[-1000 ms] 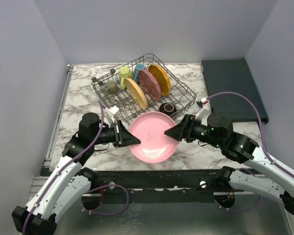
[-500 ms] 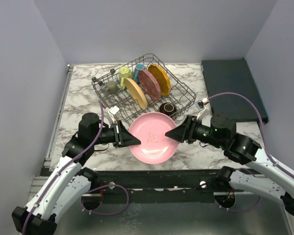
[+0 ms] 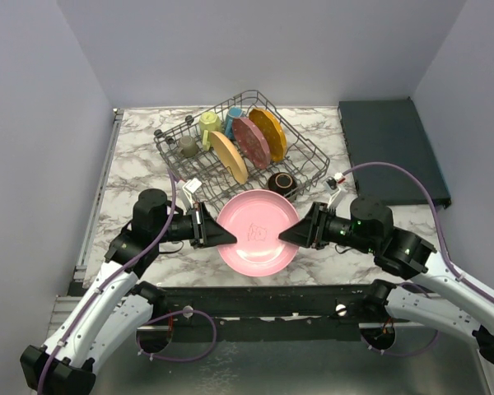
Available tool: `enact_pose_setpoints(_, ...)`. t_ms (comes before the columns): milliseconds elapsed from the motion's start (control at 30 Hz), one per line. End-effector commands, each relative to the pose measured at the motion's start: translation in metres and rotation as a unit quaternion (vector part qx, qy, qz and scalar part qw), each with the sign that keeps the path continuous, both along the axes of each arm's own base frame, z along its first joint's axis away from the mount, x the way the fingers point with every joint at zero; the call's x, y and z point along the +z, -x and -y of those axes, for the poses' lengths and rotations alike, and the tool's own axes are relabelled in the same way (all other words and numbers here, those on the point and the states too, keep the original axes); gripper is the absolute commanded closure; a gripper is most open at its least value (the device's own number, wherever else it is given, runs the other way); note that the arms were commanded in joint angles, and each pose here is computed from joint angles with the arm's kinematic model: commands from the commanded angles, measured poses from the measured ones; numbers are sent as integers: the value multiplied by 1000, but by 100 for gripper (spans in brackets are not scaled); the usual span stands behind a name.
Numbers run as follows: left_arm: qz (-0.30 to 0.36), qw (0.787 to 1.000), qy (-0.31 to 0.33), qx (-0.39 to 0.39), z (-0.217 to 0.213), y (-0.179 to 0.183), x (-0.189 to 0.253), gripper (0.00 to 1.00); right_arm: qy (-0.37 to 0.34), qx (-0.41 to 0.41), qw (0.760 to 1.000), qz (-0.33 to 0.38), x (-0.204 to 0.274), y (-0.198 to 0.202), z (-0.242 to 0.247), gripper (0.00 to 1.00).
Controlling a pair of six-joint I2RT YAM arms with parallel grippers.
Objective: Load the mixed dishes into the dish rack
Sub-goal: Pick up the plate at the center of the board.
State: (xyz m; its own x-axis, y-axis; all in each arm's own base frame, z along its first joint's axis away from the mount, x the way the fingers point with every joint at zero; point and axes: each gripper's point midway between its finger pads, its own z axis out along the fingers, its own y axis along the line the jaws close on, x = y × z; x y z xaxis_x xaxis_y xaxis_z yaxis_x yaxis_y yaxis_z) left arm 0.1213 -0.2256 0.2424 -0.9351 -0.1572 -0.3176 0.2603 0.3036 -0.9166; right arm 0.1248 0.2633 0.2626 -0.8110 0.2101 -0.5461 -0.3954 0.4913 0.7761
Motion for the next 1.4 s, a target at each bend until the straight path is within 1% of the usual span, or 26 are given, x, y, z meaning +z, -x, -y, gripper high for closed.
enact_pose_setpoints(0,34,999,21,-28,2,8,16,100,-8,14,1000,2,3,2,-4,64)
enact_pose_setpoints(33,32,999,21,-29,2,8,15,100,-8,13,1000,2,3,2,-4,66)
enact_pose_setpoints(133,28,999,18,-27,2,7,11,100,-9,9,1000,5,4,0,-4,77)
enact_pose_setpoints(233,23,999,14,-23,2,5,6,100,-7,6,1000,11,9,-1,-3,95)
enact_pose_setpoints(267,21,999,13,-22,2,5,5,97,-2,0,1000,11,9,-3,-1,99)
enact_pose_setpoints(367,12,1000,8,-18,3,3,0,78,14,-16,1000,14,10,-7,4,100)
enact_pose_setpoints(433,8,1000,5,-16,3,1,-3,64,19,-24,999,18,12,-9,8,100)
enact_pose_setpoints(533,5,1000,1,-13,3,-1,-7,50,26,-35,999,23,16,-12,12,100)
enact_pose_setpoints(600,5,1000,0,-11,3,-2,-8,44,34,-43,998,27,17,-14,15,100)
enact_pose_setpoints(733,9,1000,-4,-11,3,-3,-7,37,63,-64,995,33,18,-21,23,100)
enact_pose_setpoints(1000,39,999,-18,-9,2,-9,4,32,159,-108,980,55,18,-47,37,100)
enact_pose_setpoints(1200,82,995,-58,17,-7,-18,14,31,247,-136,956,73,17,-76,41,100)
enact_pose_setpoints(1367,102,987,-111,59,-19,-32,8,31,277,-151,944,97,29,-95,37,100)
